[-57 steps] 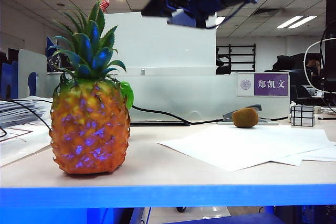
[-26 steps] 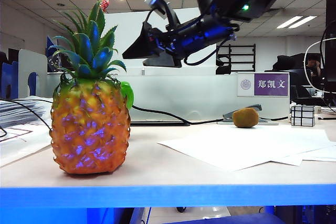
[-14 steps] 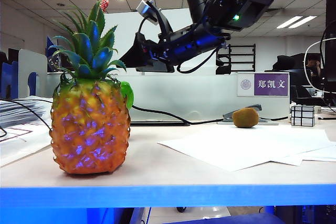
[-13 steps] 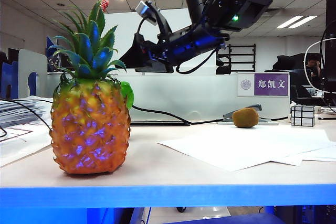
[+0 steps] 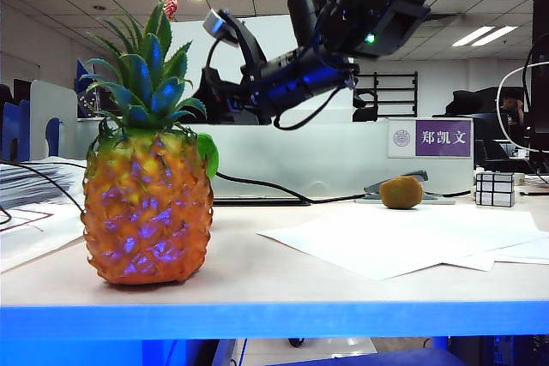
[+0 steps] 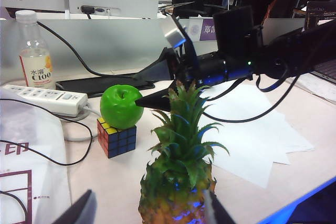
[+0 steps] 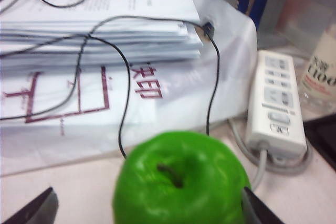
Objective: Arrange all the fruits from large to small from left to right in a row.
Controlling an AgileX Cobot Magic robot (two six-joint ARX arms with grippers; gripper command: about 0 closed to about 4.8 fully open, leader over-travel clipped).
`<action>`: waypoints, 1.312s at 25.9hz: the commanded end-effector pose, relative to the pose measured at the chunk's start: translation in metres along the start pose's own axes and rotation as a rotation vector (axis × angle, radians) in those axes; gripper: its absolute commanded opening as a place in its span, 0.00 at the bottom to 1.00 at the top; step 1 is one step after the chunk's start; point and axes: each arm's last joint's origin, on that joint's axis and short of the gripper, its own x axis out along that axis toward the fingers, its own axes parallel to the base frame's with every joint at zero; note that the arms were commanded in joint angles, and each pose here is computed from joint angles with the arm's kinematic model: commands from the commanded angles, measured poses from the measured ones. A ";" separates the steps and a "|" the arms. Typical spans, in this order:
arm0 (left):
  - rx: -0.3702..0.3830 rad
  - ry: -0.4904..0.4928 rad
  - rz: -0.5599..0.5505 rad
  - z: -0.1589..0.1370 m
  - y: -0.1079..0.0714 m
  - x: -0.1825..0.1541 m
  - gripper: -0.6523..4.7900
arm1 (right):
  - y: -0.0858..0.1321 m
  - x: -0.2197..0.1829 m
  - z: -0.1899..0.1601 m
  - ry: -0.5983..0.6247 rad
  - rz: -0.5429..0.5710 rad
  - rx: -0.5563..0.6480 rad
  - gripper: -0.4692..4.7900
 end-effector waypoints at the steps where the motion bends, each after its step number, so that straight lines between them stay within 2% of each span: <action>1: 0.013 -0.017 -0.001 0.002 -0.001 -0.001 0.62 | -0.001 0.002 -0.001 -0.005 -0.018 -0.011 1.00; 22: 0.013 -0.017 -0.001 0.002 -0.001 -0.001 0.62 | 0.002 0.023 -0.006 -0.013 -0.004 0.003 1.00; 34: 0.014 -0.017 -0.001 0.002 -0.001 -0.001 0.62 | 0.002 0.029 -0.019 0.045 -0.056 0.023 1.00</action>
